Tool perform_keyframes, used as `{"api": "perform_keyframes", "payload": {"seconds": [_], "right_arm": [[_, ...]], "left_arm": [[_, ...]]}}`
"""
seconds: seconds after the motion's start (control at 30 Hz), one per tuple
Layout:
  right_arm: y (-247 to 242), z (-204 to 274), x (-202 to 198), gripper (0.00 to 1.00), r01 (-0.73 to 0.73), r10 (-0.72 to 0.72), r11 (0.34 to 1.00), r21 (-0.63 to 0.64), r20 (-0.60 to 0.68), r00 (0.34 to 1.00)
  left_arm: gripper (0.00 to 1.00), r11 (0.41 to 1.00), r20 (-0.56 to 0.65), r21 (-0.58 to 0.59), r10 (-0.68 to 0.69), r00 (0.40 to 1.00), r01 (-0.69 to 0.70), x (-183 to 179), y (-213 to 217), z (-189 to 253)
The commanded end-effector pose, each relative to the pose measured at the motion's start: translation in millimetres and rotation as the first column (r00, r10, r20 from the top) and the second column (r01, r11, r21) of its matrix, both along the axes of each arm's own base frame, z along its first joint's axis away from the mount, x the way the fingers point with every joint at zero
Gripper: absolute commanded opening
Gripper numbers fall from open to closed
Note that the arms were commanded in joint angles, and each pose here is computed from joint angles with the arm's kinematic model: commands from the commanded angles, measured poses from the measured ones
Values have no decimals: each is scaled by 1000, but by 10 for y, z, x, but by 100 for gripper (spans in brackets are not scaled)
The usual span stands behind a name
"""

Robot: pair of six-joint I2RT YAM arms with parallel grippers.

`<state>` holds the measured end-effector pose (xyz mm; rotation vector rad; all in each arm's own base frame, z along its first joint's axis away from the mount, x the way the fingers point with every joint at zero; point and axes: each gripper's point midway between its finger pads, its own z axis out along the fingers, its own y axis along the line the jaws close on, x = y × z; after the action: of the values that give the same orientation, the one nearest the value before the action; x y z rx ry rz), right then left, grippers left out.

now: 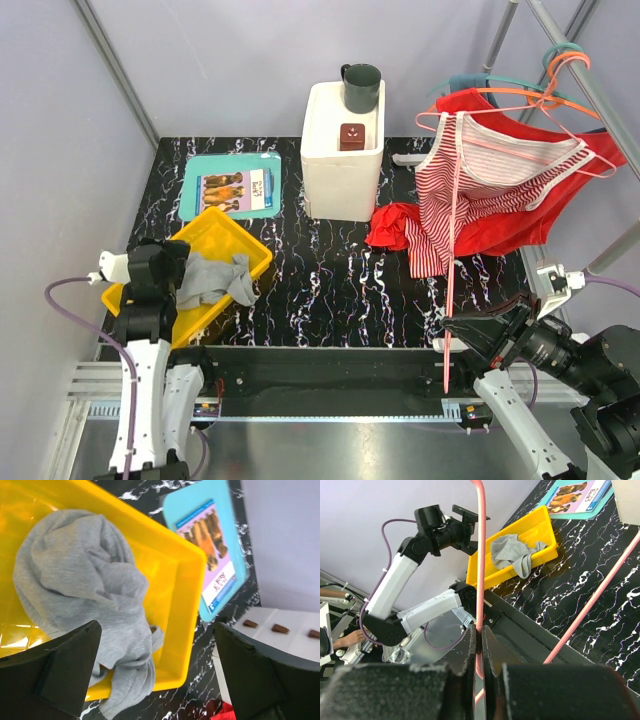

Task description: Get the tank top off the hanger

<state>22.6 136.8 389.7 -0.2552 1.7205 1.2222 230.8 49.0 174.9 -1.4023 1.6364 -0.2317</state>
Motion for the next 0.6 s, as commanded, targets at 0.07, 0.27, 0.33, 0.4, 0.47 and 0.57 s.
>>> {"api": "perform_keyframes", "payload": {"seconds": [0.07, 0.27, 0.33, 0.4, 0.47, 0.57], "right_arm": [[-15, 176, 55, 0, 26, -27, 999, 30, 33, 999], [-39, 224, 152, 0, 71, -73, 996, 56, 32, 997], [-53, 218, 201, 0, 94, -96, 994, 62, 22, 995], [-89, 236, 264, 0, 138, -139, 987, 83, 1, 990], [-156, 249, 353, 0, 207, -206, 972, 110, -26, 978], [-246, 255, 468, 0, 291, -286, 947, 136, -55, 957]], "left_arm": [[99, 905, 274, 150, -426, 863, 399, 114, -598, 1039], [95, 625, 477, 321, -756, 448, 712, 53, -1389, 1928], [95, 546, 500, 401, -803, 324, 736, -2, -1556, 2163], [94, 421, 516, 440, -842, 160, 793, -132, -1874, 2291], [93, 343, 524, 501, -851, 37, 795, -207, -2145, 2460], [93, 131, 461, 606, -861, -213, 784, -607, -2817, 2639]]}}
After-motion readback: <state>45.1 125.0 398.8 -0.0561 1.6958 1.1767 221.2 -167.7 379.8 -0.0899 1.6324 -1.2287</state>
